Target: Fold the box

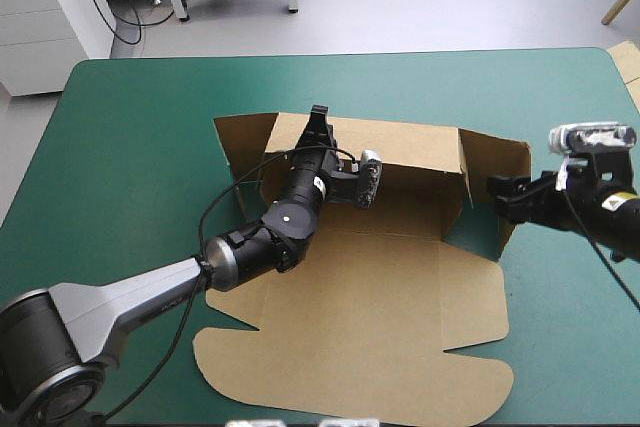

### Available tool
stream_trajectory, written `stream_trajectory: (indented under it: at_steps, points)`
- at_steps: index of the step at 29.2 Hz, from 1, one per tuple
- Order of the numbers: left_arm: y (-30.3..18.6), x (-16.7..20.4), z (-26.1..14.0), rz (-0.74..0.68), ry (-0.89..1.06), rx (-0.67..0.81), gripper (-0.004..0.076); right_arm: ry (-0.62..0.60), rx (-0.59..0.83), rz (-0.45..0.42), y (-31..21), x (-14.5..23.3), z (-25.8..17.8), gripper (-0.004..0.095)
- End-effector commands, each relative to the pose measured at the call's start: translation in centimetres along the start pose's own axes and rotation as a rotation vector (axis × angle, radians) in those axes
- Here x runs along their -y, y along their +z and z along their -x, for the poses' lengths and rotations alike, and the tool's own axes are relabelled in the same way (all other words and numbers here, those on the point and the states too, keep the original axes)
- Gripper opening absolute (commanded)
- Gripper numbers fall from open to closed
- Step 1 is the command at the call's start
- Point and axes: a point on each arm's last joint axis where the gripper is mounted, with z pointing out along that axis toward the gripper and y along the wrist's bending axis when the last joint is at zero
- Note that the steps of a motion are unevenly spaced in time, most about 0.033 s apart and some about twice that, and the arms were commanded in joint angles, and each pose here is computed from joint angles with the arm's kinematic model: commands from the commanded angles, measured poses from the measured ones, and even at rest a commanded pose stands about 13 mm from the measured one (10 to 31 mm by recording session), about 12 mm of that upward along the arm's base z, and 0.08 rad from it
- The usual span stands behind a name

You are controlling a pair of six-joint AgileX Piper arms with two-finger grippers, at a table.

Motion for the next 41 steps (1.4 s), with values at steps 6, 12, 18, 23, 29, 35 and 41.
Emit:
stream_trajectory:
  at_steps: [6, 12, 18, 23, 29, 35, 41]
  points:
    - [-1.2, -1.7, 0.3, 0.051, -0.065, 0.049, -0.0008, -0.005, 0.065, -0.029, 3.2, 2.3, 7.9, 0.0668]
    - [-1.2, -1.7, 0.3, 0.051, -0.072, 0.049, -0.0008, 0.042, -0.035, -0.060, 9.9, 5.8, 10.5, 0.0668]
    - [-1.2, -1.8, 0.3, 0.051, -0.141, 0.043, -0.0008, 0.104, -0.188, -0.031, 14.6, 7.5, 9.0, 0.0668]
    - [-1.2, -1.8, 0.1, 0.056, -0.144, 0.025, -0.0008, 0.120, -0.264, -0.009, 15.6, 7.7, 8.0, 0.0668]
    - [-1.2, -1.8, 0.0, 0.057, -0.222, 0.011, -0.0008, 0.122, -0.325, 0.015, 15.5, 7.5, 7.5, 0.0668]
    - [-1.2, -1.8, -0.2, 0.056, -0.262, -0.002, -0.0008, 0.127, -0.397, 0.044, 14.9, 7.0, 6.9, 0.0668]
    - [-1.2, -1.6, -0.2, 0.035, -0.291, -0.008, -0.0008, 0.113, -0.416, 0.053, 13.7, 6.4, 5.2, 0.0668]
